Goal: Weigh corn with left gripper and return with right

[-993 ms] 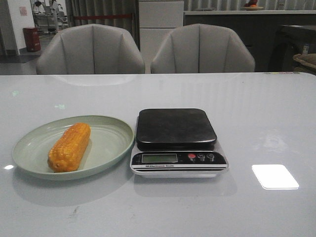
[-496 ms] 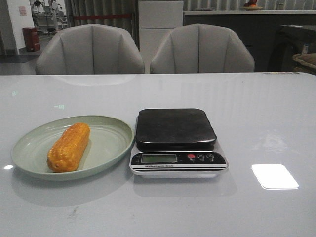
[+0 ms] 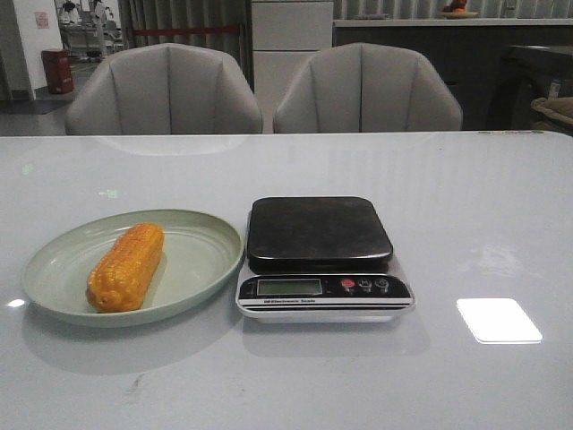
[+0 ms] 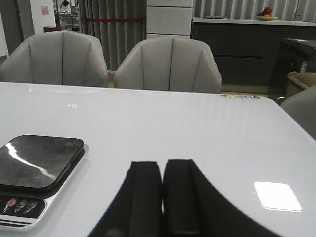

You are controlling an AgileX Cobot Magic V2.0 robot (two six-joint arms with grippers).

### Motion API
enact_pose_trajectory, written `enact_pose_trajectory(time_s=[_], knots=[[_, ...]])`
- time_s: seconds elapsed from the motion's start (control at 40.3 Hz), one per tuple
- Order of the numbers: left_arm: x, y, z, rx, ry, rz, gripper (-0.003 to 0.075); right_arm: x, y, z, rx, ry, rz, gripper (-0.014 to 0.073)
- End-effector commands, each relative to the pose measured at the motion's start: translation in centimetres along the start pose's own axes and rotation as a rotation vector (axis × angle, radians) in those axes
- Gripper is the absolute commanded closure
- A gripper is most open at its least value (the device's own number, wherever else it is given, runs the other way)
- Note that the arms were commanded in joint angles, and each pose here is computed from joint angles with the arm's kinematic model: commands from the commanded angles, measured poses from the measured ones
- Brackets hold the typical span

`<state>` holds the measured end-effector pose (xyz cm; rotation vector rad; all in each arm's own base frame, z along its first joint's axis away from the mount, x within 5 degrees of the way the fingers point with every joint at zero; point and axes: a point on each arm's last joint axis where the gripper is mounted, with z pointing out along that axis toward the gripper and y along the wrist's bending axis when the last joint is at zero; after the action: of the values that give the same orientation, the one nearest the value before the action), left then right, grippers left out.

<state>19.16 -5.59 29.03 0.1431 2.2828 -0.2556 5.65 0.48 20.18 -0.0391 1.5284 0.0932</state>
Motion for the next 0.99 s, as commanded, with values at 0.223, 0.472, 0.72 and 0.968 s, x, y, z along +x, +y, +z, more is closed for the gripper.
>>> enact_pose_trajectory(time_s=[0.223, 0.472, 0.72, 0.968], knots=[[-3.7, -3.6, 7.1, 0.088, 0.094, -0.012, 0.014, -0.7, 0.0, -0.2, 0.006, -0.09, -0.014, 0.0428], [-3.4, -4.9, 11.7, 0.094, 0.227, -0.026, 0.014, -0.7, 0.0, -0.2, 0.006, -0.09, -0.014, 0.0428], [-2.4, -5.1, 15.0, 0.076, 0.349, -0.042, 0.014, -0.7, 0.0, -0.2, 0.006, -0.09, -0.014, 0.0428], [-1.1, -5.3, 17.6, 0.068, 0.463, -0.079, 0.0206, -0.7, 0.0, -0.2, 0.006, -0.09, -0.014, 0.0428]])
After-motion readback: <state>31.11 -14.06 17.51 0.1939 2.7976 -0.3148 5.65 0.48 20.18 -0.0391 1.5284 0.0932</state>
